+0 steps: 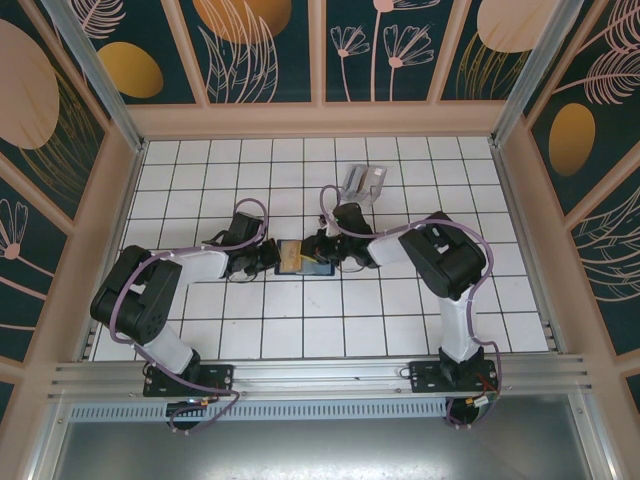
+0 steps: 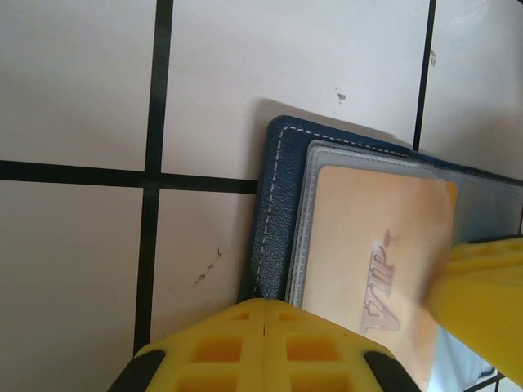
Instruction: Put the credit cards into the card holder
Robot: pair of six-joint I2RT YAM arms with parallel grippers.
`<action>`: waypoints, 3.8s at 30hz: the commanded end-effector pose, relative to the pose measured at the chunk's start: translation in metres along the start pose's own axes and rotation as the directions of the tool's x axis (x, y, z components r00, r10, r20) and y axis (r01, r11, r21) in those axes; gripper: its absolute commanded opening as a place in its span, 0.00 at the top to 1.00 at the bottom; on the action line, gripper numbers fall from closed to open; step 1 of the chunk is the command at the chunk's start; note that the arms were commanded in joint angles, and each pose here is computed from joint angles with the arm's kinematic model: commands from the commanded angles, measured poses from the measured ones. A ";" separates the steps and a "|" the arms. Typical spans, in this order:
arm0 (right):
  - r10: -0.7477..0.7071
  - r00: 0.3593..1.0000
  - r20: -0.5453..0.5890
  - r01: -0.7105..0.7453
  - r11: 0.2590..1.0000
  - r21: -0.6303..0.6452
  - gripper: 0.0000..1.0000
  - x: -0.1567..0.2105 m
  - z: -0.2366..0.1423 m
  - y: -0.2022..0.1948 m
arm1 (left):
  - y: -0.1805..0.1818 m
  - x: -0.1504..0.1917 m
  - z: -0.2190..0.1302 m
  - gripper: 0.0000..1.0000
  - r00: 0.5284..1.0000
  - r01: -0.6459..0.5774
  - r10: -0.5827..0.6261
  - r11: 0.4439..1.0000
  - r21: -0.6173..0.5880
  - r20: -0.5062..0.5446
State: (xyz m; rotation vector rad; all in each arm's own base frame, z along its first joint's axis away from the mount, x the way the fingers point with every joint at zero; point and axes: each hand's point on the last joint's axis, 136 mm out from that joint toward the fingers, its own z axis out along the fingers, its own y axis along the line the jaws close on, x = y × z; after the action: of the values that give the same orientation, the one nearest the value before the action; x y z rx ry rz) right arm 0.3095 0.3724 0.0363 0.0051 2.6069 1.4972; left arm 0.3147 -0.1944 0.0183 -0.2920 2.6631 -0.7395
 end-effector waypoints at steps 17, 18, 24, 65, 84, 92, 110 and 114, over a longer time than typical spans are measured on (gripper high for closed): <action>-0.110 0.994 -0.028 0.114 0.970 0.215 0.81 0.009 -0.020 -0.011 | 0.002 0.003 -0.008 0.94 1.000 -0.003 0.003 1.000 -0.006 0.016; -0.112 0.993 -0.031 0.116 0.969 0.219 0.84 0.010 -0.018 -0.011 | 0.002 0.004 -0.006 0.95 1.000 -0.003 0.003 1.000 -0.001 0.013; -0.113 0.992 -0.064 0.124 0.972 0.198 0.92 0.018 -0.002 -0.007 | 0.001 0.007 0.000 0.95 1.000 0.013 -0.013 1.000 0.018 -0.001; -0.214 0.977 0.014 0.191 0.896 0.401 0.48 0.051 -0.056 -0.038 | -0.010 -0.013 -0.014 0.86 0.998 -0.021 0.021 1.000 0.007 0.062; -0.264 0.964 -0.043 0.260 0.886 0.384 0.81 0.043 -0.037 -0.019 | -0.008 -0.017 -0.014 0.85 0.997 -0.026 0.027 1.000 -0.012 0.066; -0.283 0.958 -0.054 0.283 0.894 0.347 0.81 0.037 -0.026 -0.009 | -0.008 -0.019 -0.018 0.85 0.995 -0.020 0.020 1.000 -0.010 0.094; -0.236 0.972 0.017 0.233 0.968 0.090 0.66 0.030 -0.004 0.032 | 0.005 -0.019 -0.021 0.85 0.992 -0.045 0.053 0.997 -0.070 0.114; -0.228 0.973 0.020 0.227 0.972 0.056 0.65 0.029 -0.002 0.037 | 0.004 -0.018 -0.023 0.84 0.992 -0.044 0.050 0.998 -0.055 0.114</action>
State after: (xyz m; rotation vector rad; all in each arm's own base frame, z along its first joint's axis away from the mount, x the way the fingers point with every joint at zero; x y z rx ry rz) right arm 0.2781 0.3835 0.0601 -0.2506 2.5661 1.2540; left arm 0.3249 -0.1806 0.0365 -0.2967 2.5821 -0.6426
